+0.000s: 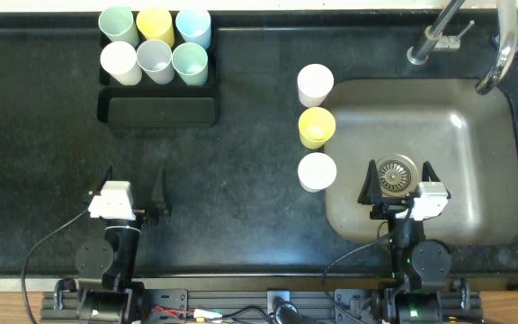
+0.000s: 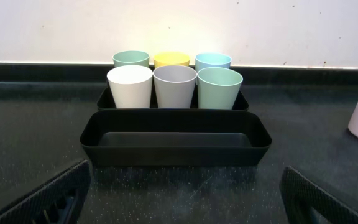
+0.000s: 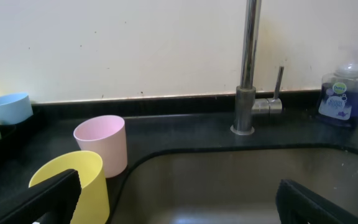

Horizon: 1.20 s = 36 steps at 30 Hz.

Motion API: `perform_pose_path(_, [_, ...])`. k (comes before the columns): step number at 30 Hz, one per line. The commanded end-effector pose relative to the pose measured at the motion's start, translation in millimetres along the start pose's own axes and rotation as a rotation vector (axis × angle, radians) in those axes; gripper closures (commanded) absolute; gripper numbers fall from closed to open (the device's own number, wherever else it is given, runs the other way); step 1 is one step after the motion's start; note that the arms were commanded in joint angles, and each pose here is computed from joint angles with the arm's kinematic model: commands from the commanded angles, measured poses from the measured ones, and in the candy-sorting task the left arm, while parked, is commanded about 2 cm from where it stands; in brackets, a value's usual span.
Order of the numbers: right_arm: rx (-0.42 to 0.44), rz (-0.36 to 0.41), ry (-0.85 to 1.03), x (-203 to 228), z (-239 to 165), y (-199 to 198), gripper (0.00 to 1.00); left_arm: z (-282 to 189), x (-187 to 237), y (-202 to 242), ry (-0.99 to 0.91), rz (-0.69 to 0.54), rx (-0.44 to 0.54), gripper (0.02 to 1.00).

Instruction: Store Cups

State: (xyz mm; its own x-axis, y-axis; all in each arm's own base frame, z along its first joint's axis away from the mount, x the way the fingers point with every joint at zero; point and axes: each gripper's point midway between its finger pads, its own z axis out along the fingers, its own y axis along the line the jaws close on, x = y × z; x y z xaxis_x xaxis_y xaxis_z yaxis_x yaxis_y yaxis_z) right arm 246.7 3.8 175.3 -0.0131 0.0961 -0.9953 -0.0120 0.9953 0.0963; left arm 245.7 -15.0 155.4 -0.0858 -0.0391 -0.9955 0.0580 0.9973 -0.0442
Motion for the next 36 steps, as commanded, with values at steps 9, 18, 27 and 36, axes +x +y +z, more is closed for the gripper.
perform_pose_path(9, [0.000, 0.007, 0.001, 3.4, 0.2, -0.2, 0.003, -0.4, -0.7, -0.3, -0.005, 0.022, 0.001, 0.023])
perform_pose_path(18, [0.000, 0.007, 0.000, 3.3, 0.2, -0.2, 0.003, -0.4, -0.6, -0.3, -0.004, 0.022, 0.001, 0.020])
perform_pose_path(27, [0.000, 0.007, 0.001, 3.4, 0.2, -0.2, 0.005, -0.4, -0.7, 1.5, -0.005, 0.022, -0.010, 0.020])
perform_pose_path(36, [0.000, 0.007, 0.000, 3.3, 0.2, -0.2, 0.003, -0.4, -0.3, -1.2, -0.003, 0.001, 0.007, 0.020])
